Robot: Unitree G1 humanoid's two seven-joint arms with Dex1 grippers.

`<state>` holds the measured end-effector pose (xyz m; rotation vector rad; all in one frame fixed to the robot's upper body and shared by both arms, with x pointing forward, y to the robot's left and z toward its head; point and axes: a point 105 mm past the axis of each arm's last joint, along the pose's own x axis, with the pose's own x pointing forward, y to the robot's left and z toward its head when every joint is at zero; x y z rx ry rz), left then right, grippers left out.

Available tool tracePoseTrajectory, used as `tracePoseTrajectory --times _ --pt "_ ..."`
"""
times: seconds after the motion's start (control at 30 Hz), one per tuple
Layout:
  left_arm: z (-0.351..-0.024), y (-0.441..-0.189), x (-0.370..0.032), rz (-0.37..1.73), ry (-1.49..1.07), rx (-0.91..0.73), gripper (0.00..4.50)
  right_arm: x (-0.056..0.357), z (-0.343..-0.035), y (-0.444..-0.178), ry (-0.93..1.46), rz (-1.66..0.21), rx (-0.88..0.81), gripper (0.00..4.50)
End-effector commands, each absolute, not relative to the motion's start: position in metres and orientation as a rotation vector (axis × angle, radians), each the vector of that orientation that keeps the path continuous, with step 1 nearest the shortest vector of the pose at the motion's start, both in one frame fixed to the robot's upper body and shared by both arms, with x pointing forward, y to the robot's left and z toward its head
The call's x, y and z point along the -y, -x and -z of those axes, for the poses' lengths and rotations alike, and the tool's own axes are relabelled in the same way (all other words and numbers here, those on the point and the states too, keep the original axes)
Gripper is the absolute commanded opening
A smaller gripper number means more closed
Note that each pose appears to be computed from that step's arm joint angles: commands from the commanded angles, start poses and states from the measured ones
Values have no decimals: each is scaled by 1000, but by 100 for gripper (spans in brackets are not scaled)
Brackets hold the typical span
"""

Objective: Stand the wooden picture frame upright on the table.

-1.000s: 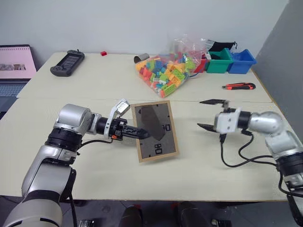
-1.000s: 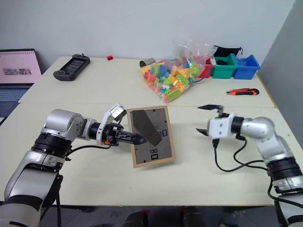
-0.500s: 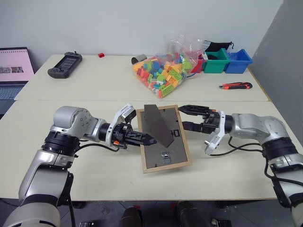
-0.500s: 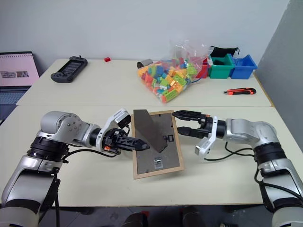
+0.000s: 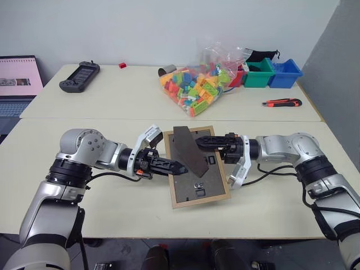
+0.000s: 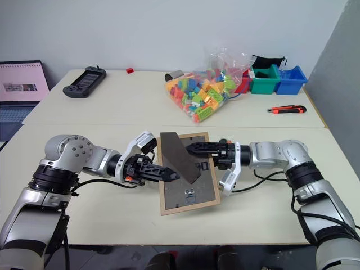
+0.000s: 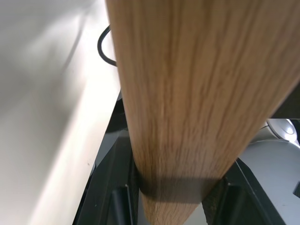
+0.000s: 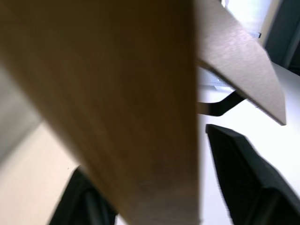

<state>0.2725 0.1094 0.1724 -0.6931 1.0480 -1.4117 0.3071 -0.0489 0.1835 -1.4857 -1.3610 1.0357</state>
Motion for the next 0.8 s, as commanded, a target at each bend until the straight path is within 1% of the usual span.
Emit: tracePoseTrajectory --times 0.03,0.07,0.1,0.27,0.37,0.4,0.43,0.57,0.77,0.8 --pt "-186 -270 -106 1471 693 -1001 127 46 -204 -307 1465 -972 1423 172" --pt "-186 -269 -106 1472 693 -999 127 47 -204 -306 1464 -971 1423 152" --pt "-186 -269 -106 1474 691 -997 127 48 -205 -306 1465 -969 1423 148" --pt "-182 -269 -104 1459 645 -989 127 54 -206 -307 1465 -968 1408 144" --pt "-182 -276 -104 1445 626 -930 127 56 -209 -309 1457 -943 1397 144" --pt "-182 -278 -104 1437 628 -920 197 56 -210 -309 1455 -934 1395 144" --pt "-183 -280 -105 1432 630 -917 213 57 -210 -309 1453 -930 1394 144" --pt "-181 -285 -112 1401 580 -893 301 60 -209 -311 1448 -921 1364 144" --pt "-198 -295 -129 1353 553 -771 431 73 -211 -320 1396 -890 1277 144" --pt "-198 -296 -131 1342 538 -760 443 74 -212 -319 1386 -893 1278 144"
